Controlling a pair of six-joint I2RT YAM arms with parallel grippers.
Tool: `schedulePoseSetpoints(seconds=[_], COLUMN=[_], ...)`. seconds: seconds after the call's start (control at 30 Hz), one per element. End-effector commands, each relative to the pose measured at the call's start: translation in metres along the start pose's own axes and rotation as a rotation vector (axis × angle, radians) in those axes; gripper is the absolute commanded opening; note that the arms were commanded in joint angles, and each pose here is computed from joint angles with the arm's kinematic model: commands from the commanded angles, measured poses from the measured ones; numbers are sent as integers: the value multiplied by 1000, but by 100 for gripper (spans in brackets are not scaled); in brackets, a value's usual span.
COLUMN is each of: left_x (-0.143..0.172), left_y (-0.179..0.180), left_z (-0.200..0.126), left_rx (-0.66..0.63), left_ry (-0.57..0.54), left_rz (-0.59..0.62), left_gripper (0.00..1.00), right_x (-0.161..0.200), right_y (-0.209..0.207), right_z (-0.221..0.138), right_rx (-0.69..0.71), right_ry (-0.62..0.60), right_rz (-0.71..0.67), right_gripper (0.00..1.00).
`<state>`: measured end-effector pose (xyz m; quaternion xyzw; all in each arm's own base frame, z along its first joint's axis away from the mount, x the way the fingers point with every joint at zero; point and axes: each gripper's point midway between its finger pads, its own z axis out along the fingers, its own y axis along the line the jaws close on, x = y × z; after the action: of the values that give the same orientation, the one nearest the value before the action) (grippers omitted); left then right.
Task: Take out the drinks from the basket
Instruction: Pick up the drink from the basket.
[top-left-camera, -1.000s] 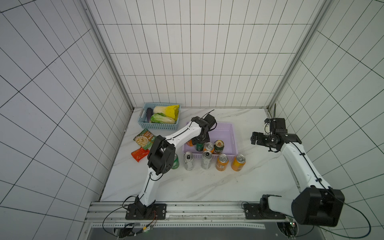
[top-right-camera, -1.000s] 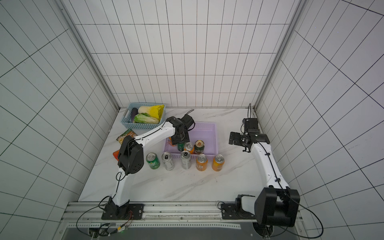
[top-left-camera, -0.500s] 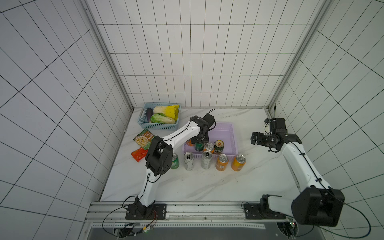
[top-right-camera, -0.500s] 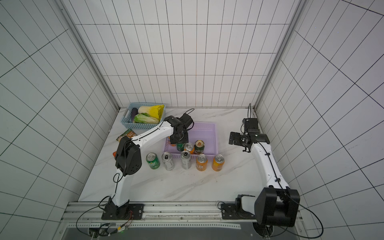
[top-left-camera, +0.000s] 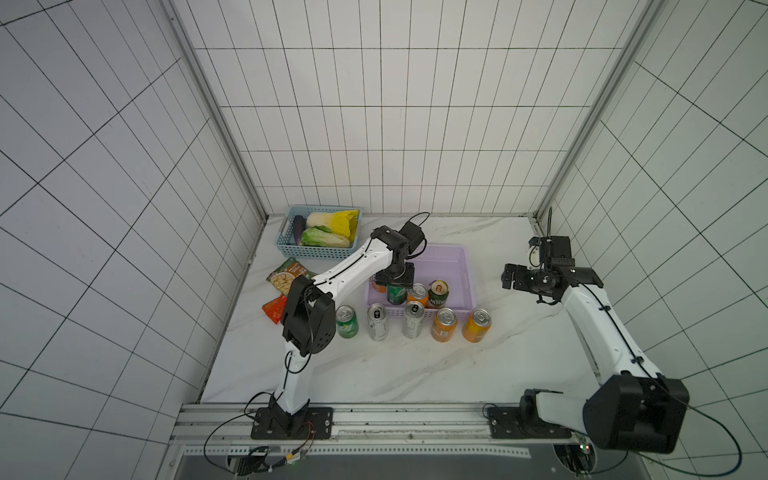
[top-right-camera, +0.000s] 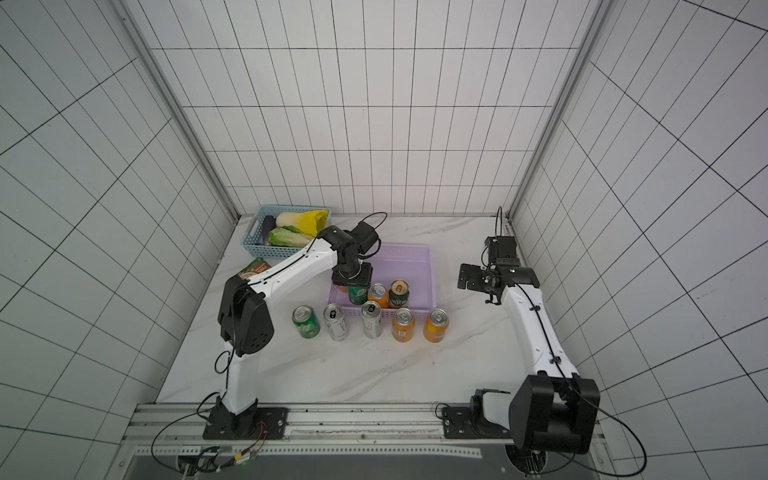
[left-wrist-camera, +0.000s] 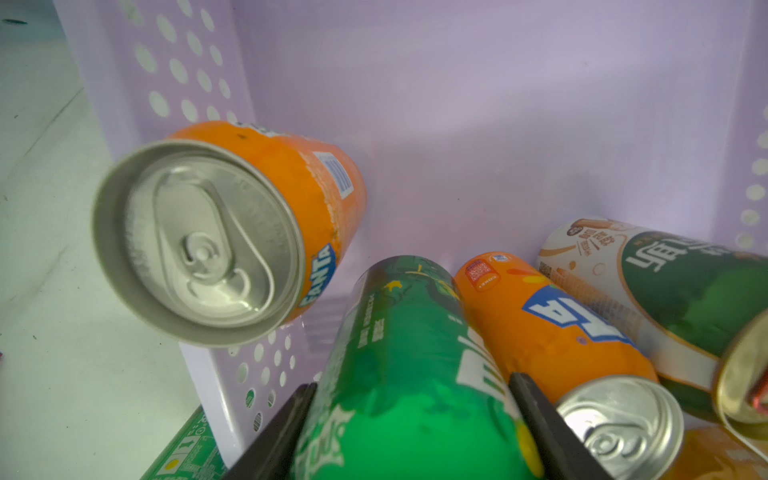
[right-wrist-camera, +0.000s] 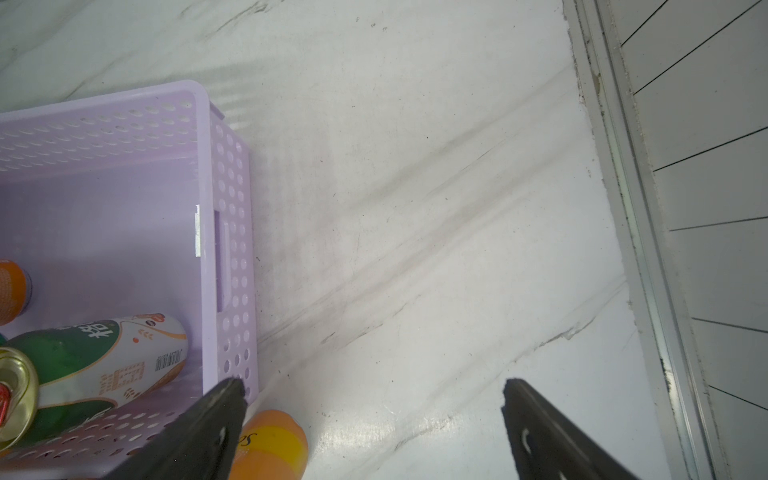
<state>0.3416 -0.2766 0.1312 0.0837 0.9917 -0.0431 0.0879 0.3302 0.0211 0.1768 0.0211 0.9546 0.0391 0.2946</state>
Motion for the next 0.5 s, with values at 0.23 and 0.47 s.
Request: schedulePoseSetpoints(seconds=[0.23, 0.47], left_x=[-10, -10], left_y=[-13, -7], left_z=[-55, -77], left_rx=[121, 113], left_ry=[-89, -116], left_rz=[120, 151], left_gripper=[52, 51], right_x=[10, 10], right_y=[-5, -5], right_z=[5, 5], right_rx=[8, 8], right_ry=[24, 22], right_rz=[13, 12], right_gripper=[100, 100])
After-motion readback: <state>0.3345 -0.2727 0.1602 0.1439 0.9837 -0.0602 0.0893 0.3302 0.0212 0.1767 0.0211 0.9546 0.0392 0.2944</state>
